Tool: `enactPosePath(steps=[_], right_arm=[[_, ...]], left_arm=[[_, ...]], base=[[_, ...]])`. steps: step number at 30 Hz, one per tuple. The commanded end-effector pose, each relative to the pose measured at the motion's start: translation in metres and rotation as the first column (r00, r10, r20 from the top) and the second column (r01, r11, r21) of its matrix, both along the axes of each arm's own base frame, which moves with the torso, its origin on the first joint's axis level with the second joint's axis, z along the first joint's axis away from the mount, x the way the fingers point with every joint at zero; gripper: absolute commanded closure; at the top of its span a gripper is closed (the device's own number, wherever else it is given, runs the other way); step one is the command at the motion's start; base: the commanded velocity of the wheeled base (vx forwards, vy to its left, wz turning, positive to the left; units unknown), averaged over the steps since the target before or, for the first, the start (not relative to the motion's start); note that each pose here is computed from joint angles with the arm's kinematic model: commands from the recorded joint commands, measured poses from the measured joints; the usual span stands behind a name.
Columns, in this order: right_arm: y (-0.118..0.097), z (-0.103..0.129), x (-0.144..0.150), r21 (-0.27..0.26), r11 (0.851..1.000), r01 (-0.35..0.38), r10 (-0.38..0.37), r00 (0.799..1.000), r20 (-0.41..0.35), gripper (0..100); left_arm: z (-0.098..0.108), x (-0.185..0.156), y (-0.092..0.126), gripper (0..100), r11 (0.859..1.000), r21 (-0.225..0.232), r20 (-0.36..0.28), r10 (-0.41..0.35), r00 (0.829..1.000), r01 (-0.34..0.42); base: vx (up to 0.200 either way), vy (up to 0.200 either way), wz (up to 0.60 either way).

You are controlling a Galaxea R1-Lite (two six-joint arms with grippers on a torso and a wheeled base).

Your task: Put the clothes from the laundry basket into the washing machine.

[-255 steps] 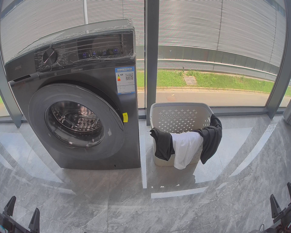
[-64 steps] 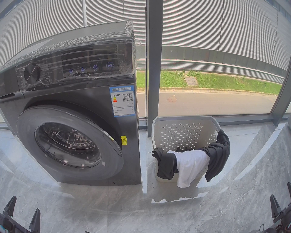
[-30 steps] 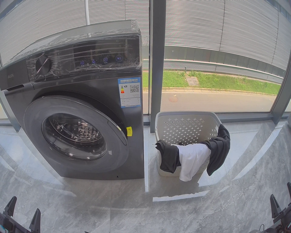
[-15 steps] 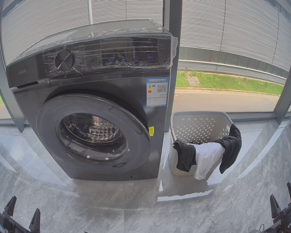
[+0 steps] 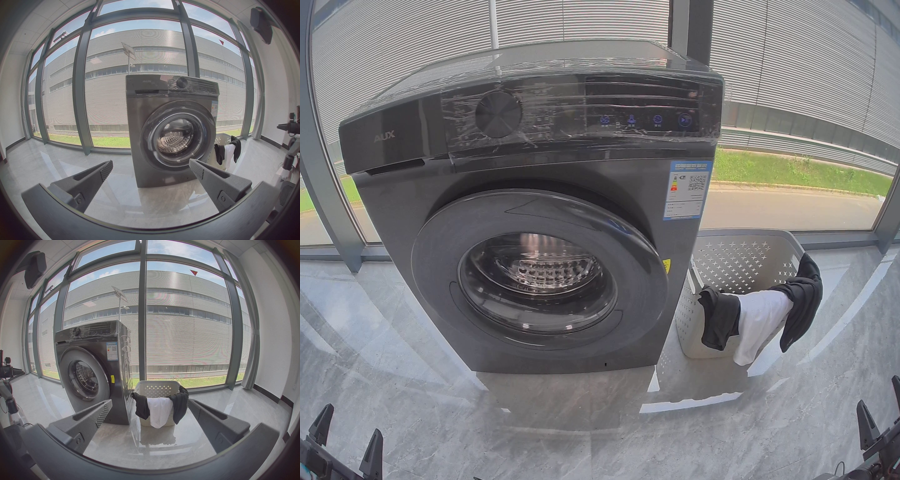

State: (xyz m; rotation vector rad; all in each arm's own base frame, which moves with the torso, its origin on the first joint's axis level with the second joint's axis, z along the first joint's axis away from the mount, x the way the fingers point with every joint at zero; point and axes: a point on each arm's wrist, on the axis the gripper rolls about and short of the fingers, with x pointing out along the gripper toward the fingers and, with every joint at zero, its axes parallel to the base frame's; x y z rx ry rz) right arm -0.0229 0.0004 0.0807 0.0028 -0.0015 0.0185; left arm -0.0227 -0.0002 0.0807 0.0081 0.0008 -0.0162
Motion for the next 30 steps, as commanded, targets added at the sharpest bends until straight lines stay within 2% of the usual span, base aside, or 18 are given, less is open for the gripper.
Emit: enactPosePath(steps=[1,24,30], right_arm=[[0.0000,-0.0053,0.0001,0.000,1.000,0.000,0.000,1.000,-0.001,0],[0.0000,-0.0053,0.0001,-0.001,1.000,0.000,0.000,1.000,-0.001,0],[0.0000,-0.0053,0.0001,-0.001,1.000,-0.001,0.001,1.000,-0.001,0]], left_arm=[[-0.0052,0.0000,0.0000,0,1.000,0.000,-0.001,-0.001,1.000,0.001],[-0.0052,0.0000,0.0000,0,1.000,-0.002,-0.001,-0.001,1.000,0.001],[-0.0052,0.0000,0.0000,0,1.000,-0.002,-0.001,-0.001,1.000,0.001]], base=[[0.000,0.200,0.00],[0.000,0.200,0.00],[0.000,0.000,0.00]])
